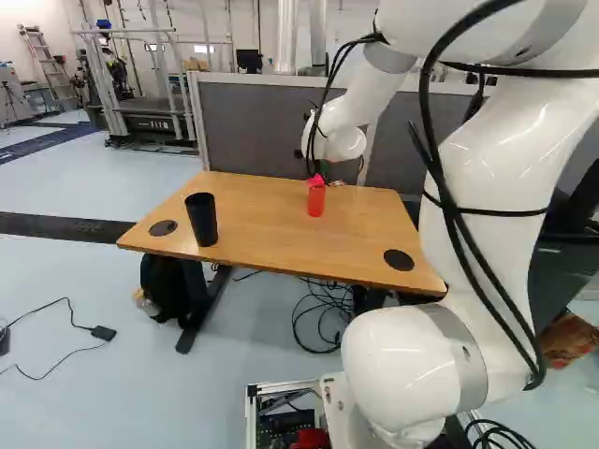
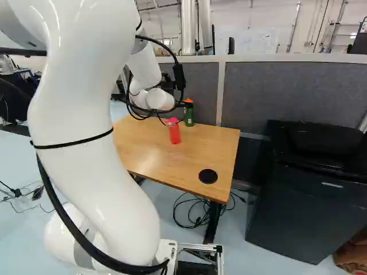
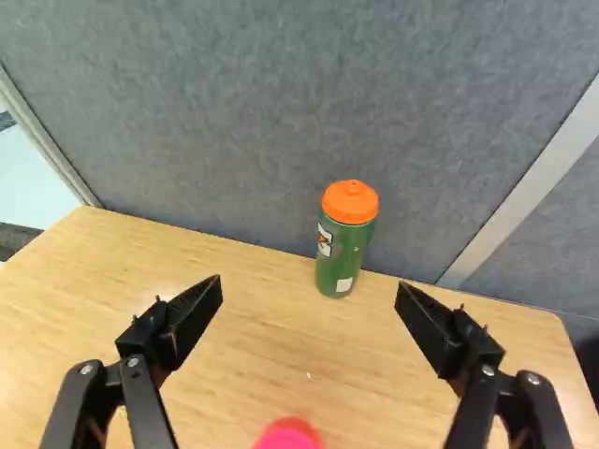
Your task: Pick up the green bottle from the table
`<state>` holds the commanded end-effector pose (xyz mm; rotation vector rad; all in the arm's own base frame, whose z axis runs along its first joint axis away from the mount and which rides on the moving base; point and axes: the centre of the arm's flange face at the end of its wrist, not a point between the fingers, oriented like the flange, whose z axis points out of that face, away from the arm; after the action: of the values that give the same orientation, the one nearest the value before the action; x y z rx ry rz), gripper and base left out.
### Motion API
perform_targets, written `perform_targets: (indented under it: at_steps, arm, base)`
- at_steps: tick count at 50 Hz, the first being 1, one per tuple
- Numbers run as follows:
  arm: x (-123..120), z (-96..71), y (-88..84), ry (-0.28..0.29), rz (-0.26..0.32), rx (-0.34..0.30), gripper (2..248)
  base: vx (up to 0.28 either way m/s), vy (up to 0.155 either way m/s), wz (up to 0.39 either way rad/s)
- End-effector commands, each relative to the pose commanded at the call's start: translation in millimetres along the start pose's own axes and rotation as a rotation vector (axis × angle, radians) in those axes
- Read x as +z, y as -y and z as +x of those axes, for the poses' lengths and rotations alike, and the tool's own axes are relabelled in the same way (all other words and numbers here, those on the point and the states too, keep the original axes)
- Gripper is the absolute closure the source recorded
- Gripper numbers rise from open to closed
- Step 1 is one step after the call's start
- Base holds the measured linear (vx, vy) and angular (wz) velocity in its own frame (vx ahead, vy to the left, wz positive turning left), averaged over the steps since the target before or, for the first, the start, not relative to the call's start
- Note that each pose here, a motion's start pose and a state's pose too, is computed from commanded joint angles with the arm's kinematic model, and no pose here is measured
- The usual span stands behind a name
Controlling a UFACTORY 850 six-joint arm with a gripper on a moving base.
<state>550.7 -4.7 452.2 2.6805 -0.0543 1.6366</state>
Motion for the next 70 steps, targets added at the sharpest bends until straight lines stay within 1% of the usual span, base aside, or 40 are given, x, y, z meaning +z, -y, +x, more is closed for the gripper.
perform_targets:
  at_steps: [9, 15, 33, 62, 70]
  arm:
    - [16, 0.8, -3.4, 0.066, -0.012, 0.02, 3]
    - [27, 3.5, -5.7, 0.083, -0.018, 0.029, 3]
    - [60, 16.5, -13.0, 0.071, -0.029, 0.038, 3]
    - [109, 35.0, -39.0, 0.039, -0.063, 0.057, 3]
    - [123, 36.3, -43.5, 0.072, -0.066, 0.061, 3]
  base:
    - [0.0, 0.0, 0.0]
    - [0.0, 0.0, 0.0]
    - [0.0, 0.0, 0.0]
    - [0.0, 0.0, 0.0]
    - [0.0, 0.0, 0.0]
